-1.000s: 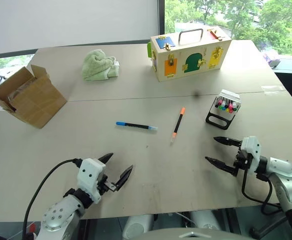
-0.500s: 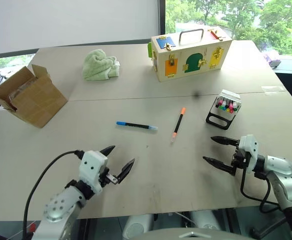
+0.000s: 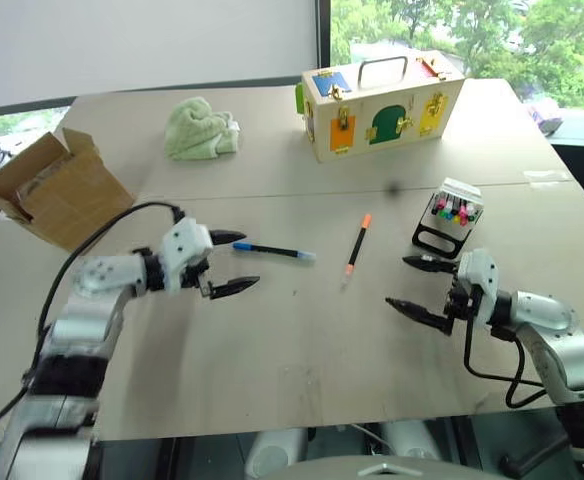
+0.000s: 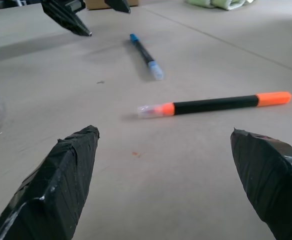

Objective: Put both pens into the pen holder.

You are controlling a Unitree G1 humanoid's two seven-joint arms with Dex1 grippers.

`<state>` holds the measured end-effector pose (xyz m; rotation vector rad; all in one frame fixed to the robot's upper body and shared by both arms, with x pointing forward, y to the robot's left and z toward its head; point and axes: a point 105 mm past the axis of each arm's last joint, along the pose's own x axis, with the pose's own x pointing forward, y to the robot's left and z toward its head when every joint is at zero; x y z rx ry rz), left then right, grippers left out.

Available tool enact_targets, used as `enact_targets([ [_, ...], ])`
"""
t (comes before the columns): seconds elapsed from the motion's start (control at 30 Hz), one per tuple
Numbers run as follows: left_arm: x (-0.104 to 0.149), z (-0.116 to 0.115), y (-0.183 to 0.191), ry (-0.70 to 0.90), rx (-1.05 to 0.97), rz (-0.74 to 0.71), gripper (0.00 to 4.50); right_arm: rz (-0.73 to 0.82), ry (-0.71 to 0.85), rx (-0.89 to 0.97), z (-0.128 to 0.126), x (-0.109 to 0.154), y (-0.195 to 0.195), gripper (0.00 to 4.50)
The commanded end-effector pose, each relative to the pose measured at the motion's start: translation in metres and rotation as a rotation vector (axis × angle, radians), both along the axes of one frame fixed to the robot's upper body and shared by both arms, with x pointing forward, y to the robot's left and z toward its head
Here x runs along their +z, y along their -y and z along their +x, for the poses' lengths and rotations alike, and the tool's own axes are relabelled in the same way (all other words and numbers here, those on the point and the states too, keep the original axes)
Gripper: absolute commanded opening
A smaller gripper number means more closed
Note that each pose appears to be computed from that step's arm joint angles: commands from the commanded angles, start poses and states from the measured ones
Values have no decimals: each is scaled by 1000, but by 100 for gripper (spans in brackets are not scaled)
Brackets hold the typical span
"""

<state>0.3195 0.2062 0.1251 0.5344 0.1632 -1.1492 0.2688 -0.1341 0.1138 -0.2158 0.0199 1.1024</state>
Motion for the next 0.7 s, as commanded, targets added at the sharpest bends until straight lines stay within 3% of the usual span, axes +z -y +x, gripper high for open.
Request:
enact_targets([
  [0.03, -13, 12, -11, -51, -80, 123, 450, -13, 49, -15, -7, 21, -2, 447],
  [0.2, -7, 36, -13, -78, -84, 166, 450, -10, 27, -92, -13, 24, 3, 447],
  [0.37, -14, 38, -16, -177, -107, 232, 450, -1, 4, -146, -20, 19, 5, 447],
  [0.43, -18, 36, -18, -209, -119, 265, 386, 6, 3, -154, -21, 19, 3, 450],
  [0.6, -24, 29, -20, -263, -157, 293, 145, 10, 0, -160, -22, 19, 3, 450],
  [0.7, -28, 25, -25, -297, -151, 300, 30, 27, -12, -154, -21, 20, 2, 450],
])
